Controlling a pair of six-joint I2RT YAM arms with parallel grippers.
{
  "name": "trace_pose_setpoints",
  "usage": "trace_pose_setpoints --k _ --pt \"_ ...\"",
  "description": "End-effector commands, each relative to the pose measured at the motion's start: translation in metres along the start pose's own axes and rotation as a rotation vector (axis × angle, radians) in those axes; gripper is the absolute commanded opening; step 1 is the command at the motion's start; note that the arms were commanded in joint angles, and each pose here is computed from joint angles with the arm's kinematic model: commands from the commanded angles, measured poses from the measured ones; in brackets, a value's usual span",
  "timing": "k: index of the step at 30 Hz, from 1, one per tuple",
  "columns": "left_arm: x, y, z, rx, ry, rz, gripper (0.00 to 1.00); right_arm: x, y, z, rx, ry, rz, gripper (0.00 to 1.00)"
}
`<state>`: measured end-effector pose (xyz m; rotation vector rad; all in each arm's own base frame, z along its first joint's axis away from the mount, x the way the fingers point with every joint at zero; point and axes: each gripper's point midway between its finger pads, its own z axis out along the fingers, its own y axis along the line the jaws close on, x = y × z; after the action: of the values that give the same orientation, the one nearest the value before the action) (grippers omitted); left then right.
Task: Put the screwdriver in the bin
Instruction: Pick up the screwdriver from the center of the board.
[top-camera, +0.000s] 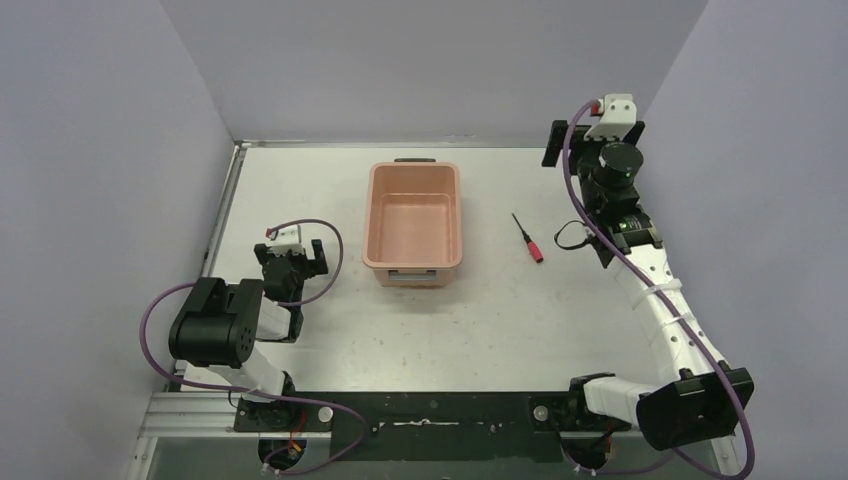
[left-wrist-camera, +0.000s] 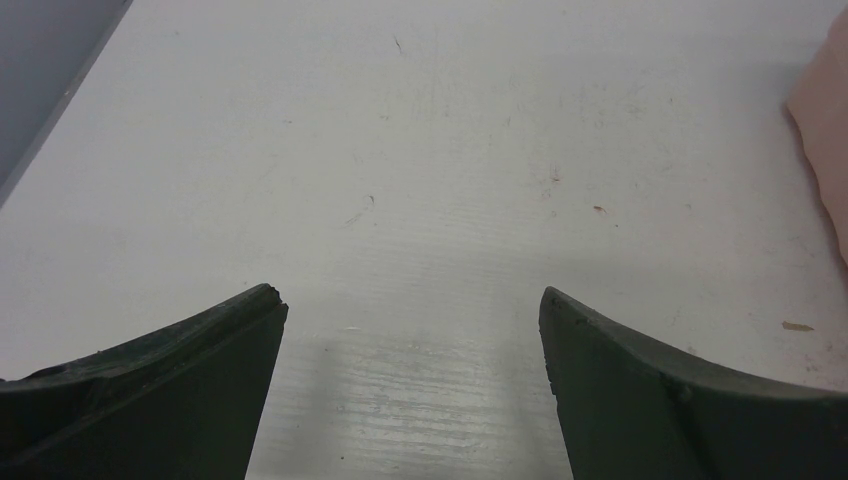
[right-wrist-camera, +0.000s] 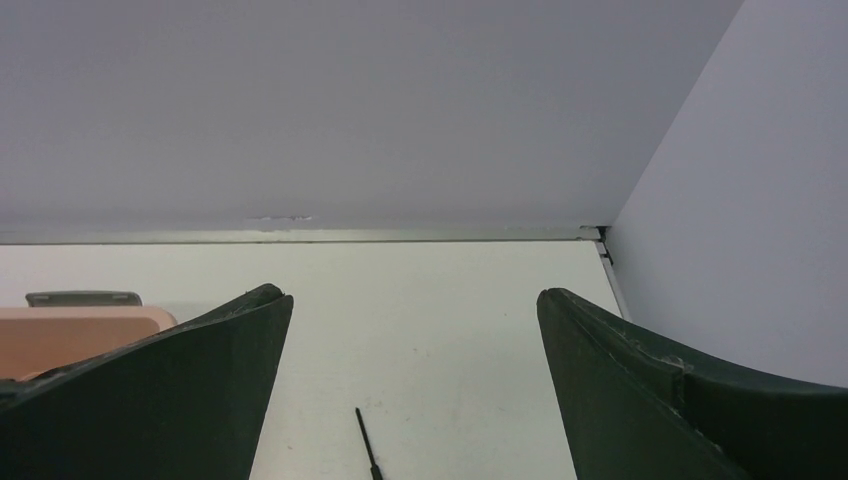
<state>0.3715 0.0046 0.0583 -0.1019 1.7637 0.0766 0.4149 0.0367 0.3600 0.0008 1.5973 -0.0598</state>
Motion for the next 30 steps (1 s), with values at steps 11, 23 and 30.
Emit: trace_pose_setpoints --k 11,23,30 --pt "-0.016 -0.002 0.006 0.003 -0.050 0.000 0.97 -0.048 0.022 0.002 -0.146 0.109 -0.004 1.00" --pt "-0.016 -0.002 0.006 0.003 -0.050 0.000 0.97 0.023 0.021 0.042 -0.092 0.324 0.010 1.00" --pt "-0.016 -0.002 0.006 0.003 -0.050 0.000 0.97 0.124 0.027 0.066 -0.087 0.590 -0.017 1.00"
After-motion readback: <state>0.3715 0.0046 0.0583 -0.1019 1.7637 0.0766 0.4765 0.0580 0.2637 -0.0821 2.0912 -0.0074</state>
